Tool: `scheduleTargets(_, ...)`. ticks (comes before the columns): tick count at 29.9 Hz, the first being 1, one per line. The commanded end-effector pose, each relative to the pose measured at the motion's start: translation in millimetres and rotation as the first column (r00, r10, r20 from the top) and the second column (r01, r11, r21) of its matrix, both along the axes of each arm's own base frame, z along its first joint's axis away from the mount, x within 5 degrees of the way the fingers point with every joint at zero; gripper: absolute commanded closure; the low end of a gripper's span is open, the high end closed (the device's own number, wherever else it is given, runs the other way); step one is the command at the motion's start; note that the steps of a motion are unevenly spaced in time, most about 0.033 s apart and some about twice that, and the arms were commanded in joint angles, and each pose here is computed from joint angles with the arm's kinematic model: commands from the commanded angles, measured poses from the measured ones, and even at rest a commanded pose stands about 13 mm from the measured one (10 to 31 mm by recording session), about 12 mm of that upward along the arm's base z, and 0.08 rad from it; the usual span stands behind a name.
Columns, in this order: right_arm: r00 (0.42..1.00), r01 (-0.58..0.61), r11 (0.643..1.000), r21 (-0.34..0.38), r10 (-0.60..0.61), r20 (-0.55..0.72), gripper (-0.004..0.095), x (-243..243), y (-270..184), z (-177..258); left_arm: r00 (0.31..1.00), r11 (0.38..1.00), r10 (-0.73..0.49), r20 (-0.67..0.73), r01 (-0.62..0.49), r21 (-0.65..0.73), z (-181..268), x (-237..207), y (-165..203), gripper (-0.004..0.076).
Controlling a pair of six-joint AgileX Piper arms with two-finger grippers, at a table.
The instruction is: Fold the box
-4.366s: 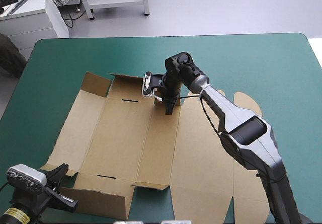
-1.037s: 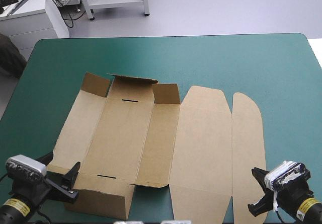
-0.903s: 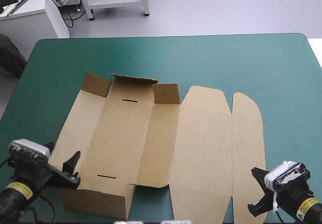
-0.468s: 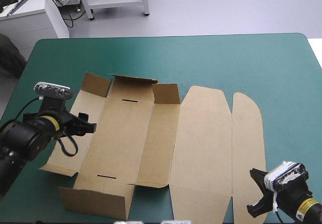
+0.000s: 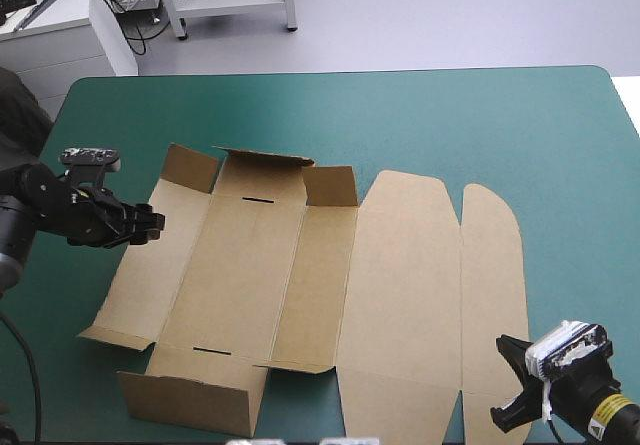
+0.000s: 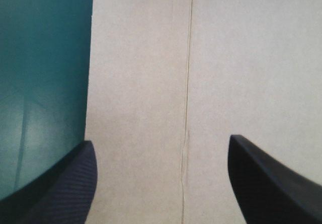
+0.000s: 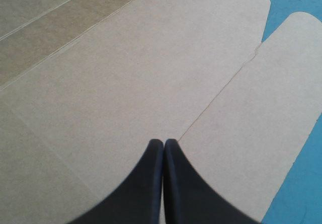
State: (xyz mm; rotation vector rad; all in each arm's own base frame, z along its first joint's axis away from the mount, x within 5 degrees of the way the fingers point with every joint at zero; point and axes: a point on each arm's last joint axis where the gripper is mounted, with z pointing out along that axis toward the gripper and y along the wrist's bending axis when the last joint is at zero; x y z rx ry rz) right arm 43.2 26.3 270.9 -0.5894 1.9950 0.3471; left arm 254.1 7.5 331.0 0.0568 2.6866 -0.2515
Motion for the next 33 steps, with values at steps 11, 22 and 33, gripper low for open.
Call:
scheduleTargets(11, 0.997, -0.002, 0.999, 0.047, -0.002, 0.074, 0.0928, 2.2, 1.5, 13.6, 0.995, 0.984, -0.1, -0.007, 0.098, -0.151, -36.5, 4.6, 54.8, 0.021)
scheduleTargets(22, 0.997, -0.001, 0.999, 0.049, -0.003, 0.072, 0.0928, 2.2, 1.5, 13.6, 0.99, 0.964, -0.134, -0.044, 0.119, -0.239, -88.7, 5.0, 57.9, 0.021)
scheduleTargets(33, 0.997, -0.001, 0.999, 0.05, -0.003, 0.074, 0.0928, 2.3, 1.6, 13.8, 0.96, 0.881, -0.277, -0.041, 0.237, -0.41, -91.6, 3.0, 44.8, 0.0223)
